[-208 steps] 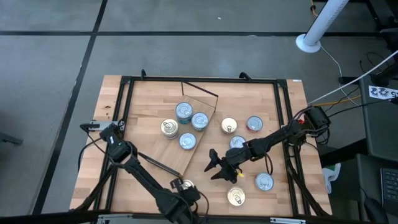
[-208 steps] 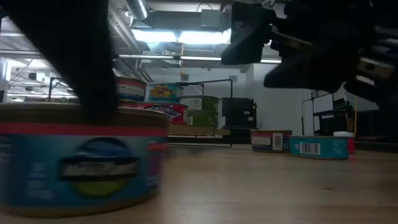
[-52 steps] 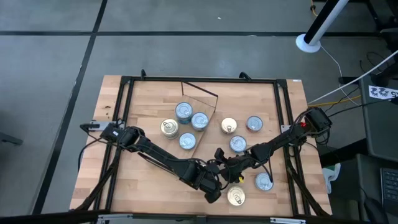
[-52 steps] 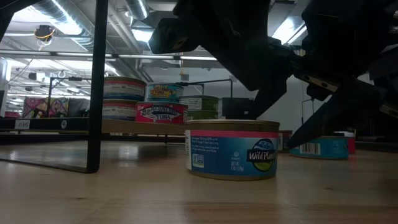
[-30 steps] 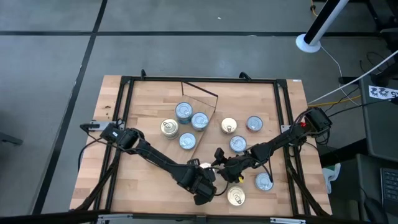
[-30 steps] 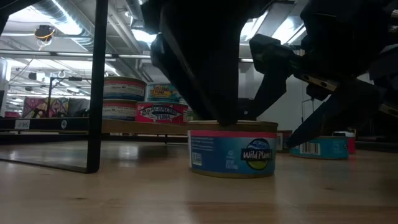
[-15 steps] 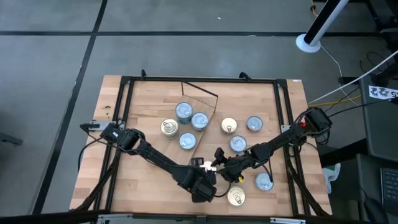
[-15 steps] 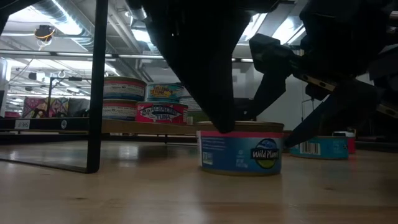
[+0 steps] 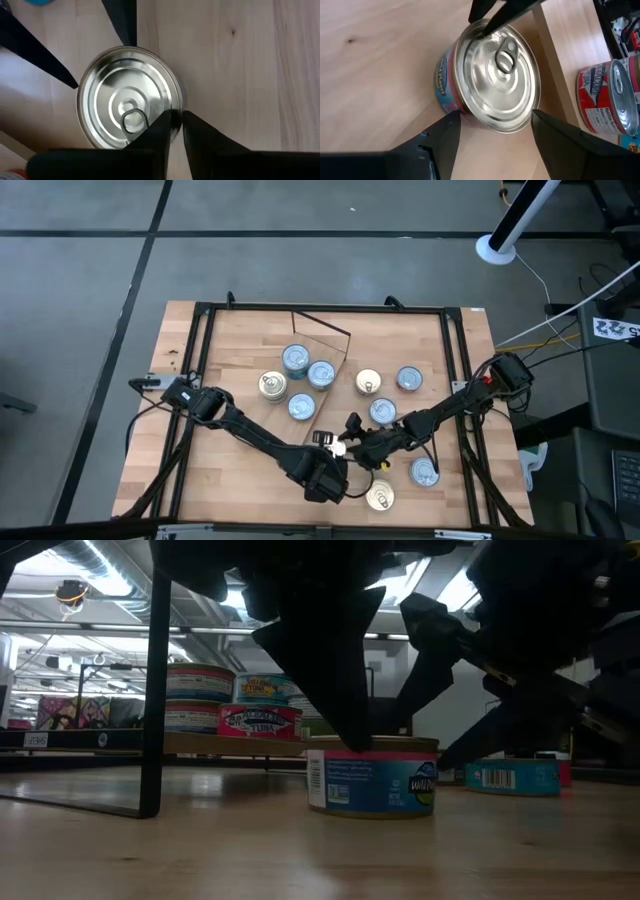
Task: Stack canned seafood by type on shelf
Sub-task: Stack the blue tuna can on top of the blue tuna can on the shelf
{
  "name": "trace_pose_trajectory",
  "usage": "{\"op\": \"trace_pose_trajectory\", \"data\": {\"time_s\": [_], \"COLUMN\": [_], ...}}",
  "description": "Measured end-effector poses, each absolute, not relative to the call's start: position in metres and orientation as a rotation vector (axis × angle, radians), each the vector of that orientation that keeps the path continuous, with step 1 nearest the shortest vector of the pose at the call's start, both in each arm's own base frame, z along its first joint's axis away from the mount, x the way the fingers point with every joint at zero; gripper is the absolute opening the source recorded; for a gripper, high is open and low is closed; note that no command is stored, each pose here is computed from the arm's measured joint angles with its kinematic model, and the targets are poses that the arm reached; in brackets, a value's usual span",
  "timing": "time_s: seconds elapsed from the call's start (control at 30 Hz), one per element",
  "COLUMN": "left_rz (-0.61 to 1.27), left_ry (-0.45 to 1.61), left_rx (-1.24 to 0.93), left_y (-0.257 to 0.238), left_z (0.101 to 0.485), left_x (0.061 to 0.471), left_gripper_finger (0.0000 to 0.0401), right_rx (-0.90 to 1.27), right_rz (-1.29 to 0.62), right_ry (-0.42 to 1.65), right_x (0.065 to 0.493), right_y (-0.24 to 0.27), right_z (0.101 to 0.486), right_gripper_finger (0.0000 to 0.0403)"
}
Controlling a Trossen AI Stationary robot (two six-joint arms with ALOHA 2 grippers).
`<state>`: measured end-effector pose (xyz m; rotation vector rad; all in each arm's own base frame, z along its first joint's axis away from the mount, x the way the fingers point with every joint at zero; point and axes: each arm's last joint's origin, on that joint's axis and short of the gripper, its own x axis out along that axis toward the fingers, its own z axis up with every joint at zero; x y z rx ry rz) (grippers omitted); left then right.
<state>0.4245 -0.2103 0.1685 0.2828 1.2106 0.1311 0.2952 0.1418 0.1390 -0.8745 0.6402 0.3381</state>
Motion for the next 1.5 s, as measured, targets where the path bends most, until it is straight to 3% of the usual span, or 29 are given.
{"op": "trace_pose_trajectory", "data": {"time_s": [0.17, 0.87, 1.5], "left_rz": [0.162, 0.416, 0.458], "left_ry": [1.202, 1.129, 1.022], "left_rx": [0.232, -0.202, -0.378], "left_y": [-0.209, -0.199, -0.194], "left_z": [0.169, 0.179, 0.204], "left_x": [0.425, 0.429, 0.431], "left_gripper_finger": [0.0006, 0.0000, 0.0000], "right_rx": [-0.849, -0.833, -0.836], "right_rz": [0.328, 0.363, 0.365], "right_ry": [0.641, 0.636, 0.637], "right_x": [0.295, 0.295, 0.295], "right_y": [0.142, 0.143, 0.143], "right_z": [0.139, 0.139, 0.139], "right_gripper_finger": [0.0241, 0.0241, 0.0241]}}
